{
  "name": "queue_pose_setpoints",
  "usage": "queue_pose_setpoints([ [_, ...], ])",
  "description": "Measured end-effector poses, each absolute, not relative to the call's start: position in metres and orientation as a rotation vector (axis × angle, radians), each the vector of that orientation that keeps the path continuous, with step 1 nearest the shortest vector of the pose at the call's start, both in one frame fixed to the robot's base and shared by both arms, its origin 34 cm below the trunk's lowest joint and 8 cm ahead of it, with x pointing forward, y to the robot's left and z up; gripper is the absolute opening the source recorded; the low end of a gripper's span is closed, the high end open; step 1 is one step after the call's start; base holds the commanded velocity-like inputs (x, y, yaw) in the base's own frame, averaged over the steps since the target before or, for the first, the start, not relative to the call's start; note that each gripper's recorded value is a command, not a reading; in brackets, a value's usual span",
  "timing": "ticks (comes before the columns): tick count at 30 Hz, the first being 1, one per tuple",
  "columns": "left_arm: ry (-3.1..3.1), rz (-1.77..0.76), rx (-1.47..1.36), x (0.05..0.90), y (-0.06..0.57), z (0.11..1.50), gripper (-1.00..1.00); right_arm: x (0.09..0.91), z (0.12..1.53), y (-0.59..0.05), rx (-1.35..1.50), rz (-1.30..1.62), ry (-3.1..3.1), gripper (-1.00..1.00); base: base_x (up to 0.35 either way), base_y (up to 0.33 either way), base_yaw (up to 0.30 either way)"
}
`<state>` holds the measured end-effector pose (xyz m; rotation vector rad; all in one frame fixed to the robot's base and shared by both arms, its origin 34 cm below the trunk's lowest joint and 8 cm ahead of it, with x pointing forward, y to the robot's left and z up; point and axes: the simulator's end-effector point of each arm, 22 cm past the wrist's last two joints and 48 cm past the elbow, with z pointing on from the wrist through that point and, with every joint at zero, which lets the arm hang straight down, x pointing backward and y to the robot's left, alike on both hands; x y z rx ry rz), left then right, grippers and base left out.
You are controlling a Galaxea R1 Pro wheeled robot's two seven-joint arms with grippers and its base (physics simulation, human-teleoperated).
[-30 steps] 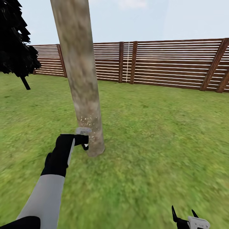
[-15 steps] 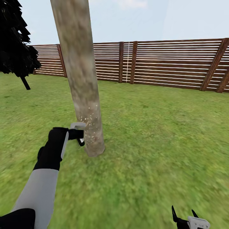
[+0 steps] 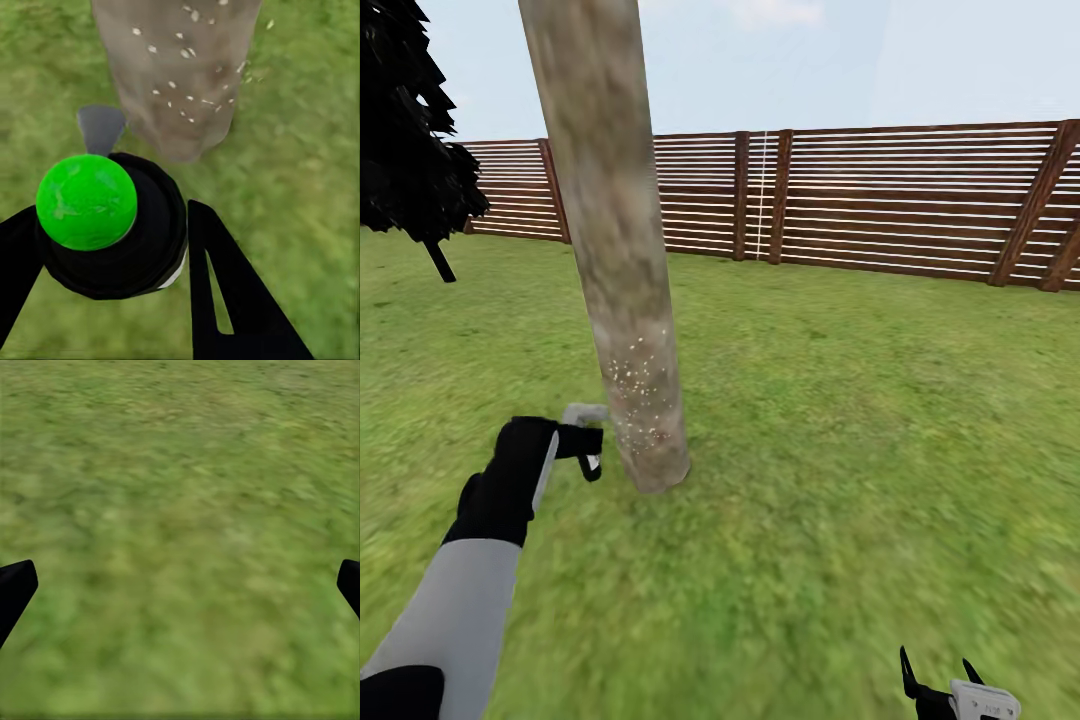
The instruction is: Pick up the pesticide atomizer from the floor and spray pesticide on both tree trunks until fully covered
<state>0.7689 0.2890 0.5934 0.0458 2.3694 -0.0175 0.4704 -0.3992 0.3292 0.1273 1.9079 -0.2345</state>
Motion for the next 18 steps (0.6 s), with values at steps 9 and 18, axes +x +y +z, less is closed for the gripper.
queue_pose_setpoints([
  [9, 2.409, -0.017, 0.065, 0.760, 0.295, 0.533, -1.00, 0.470, 0.329, -0.399, 0.127, -0.235, 1.907, 1.00, 0.000, 0.000, 0.000],
  [18, 2.279, 0.020, 0.026, 0.824, 0.319, 0.654, -1.00, 0.470, 0.329, -0.399, 0.127, -0.234, 1.907, 1.00, 0.000, 0.000, 0.000],
])
